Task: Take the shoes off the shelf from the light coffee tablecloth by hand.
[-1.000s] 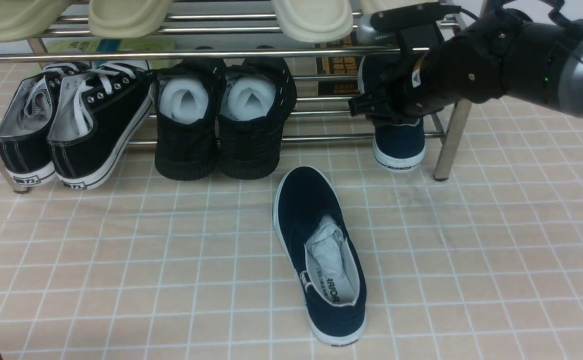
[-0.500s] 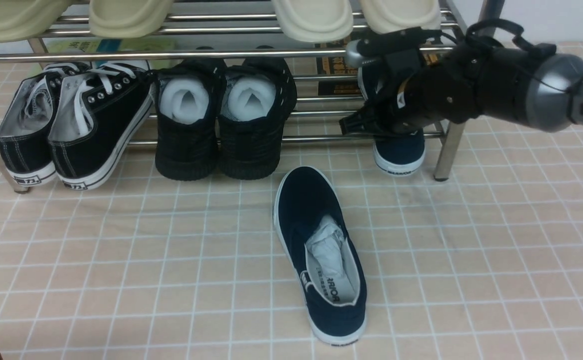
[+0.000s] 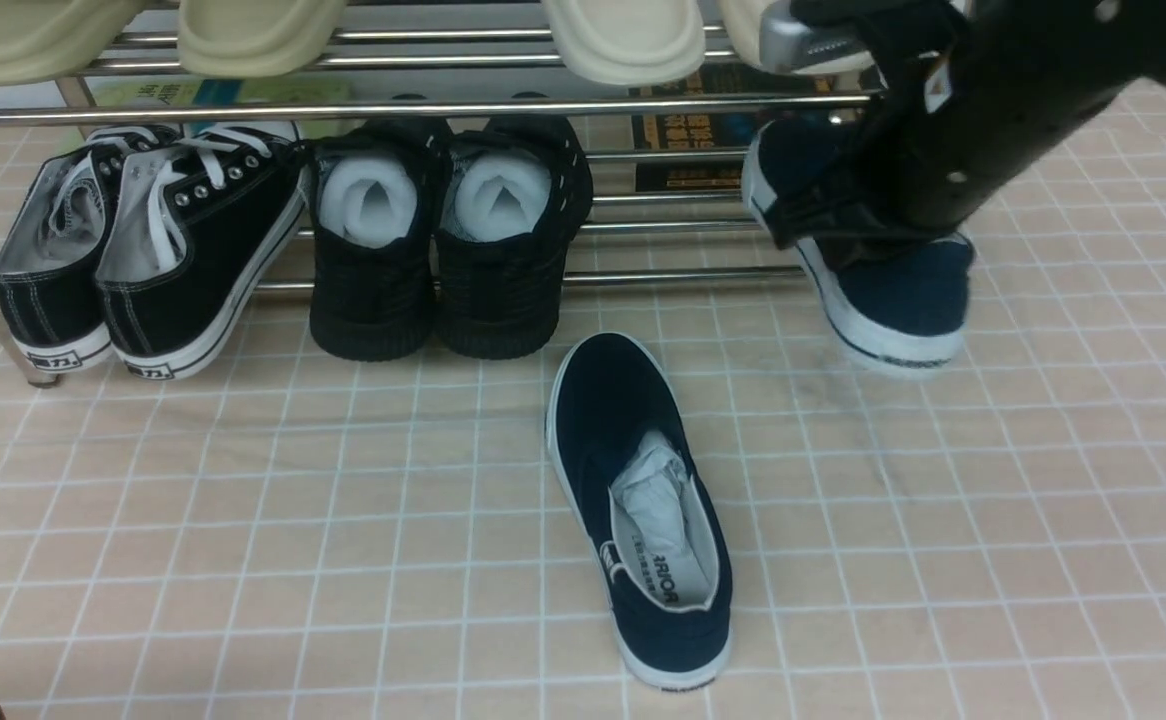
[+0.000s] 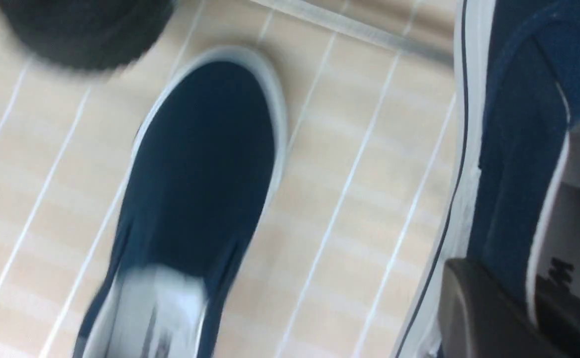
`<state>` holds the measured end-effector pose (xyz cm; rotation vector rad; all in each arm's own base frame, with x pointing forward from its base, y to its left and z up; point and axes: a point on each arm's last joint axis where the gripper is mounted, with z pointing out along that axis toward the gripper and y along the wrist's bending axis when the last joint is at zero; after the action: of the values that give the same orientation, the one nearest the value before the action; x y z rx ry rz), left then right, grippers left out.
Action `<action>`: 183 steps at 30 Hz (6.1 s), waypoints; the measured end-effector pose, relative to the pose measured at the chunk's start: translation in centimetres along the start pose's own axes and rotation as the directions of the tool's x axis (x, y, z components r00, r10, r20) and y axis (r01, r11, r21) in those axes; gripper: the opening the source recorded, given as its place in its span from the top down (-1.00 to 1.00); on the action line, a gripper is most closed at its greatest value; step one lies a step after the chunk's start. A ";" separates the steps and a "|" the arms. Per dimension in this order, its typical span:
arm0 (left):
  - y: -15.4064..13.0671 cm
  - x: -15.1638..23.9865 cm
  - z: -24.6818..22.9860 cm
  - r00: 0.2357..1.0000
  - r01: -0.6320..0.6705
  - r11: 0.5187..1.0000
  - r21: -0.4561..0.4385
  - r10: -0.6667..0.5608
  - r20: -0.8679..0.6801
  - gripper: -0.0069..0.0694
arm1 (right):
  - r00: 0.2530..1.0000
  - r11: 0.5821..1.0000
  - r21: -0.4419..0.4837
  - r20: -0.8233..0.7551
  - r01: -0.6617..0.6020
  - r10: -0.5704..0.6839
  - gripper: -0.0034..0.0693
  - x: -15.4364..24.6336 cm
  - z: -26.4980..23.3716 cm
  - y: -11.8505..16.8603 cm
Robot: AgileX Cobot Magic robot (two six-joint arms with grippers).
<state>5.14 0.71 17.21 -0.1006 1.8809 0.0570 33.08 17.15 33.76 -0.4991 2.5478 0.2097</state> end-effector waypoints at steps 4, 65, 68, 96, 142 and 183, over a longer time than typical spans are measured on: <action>0.0 0.0 0.0 1.000 0.000 1.000 0.000 0.000 0.000 0.19 | 0.994 1.000 -0.029 -0.110 0.012 -0.015 0.85 1.1 -0.3 0.2; 0.0 0.0 0.0 1.000 0.000 1.000 0.000 0.000 0.000 0.19 | 0.965 0.980 -0.024 -0.176 0.196 -0.197 0.84 4.2 3.9 5.5; 0.0 0.0 0.0 1.000 0.000 1.000 0.000 0.000 0.000 0.19 | 0.962 0.978 -0.015 -0.176 0.208 -0.208 0.84 4.1 5.5 5.6; 0.0 0.0 0.0 1.000 0.001 1.000 0.000 -0.001 0.000 0.19 | 0.978 0.989 0.104 -0.195 0.101 -0.079 0.82 4.2 6.9 4.8; 0.0 0.0 0.0 1.000 0.001 1.000 0.000 -0.001 0.000 0.19 | 0.956 0.968 -0.124 -0.172 0.218 -0.237 0.88 5.8 -4.9 5.1; 0.0 0.0 0.0 1.000 0.001 1.000 0.000 -0.001 0.000 0.19 | 0.699 0.967 -0.152 0.714 0.205 -0.036 0.92 24.3 -13.9 -0.4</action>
<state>5.14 0.71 17.21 -0.1015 1.8808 0.0564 7.43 5.90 32.66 -0.5374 1.7265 0.5327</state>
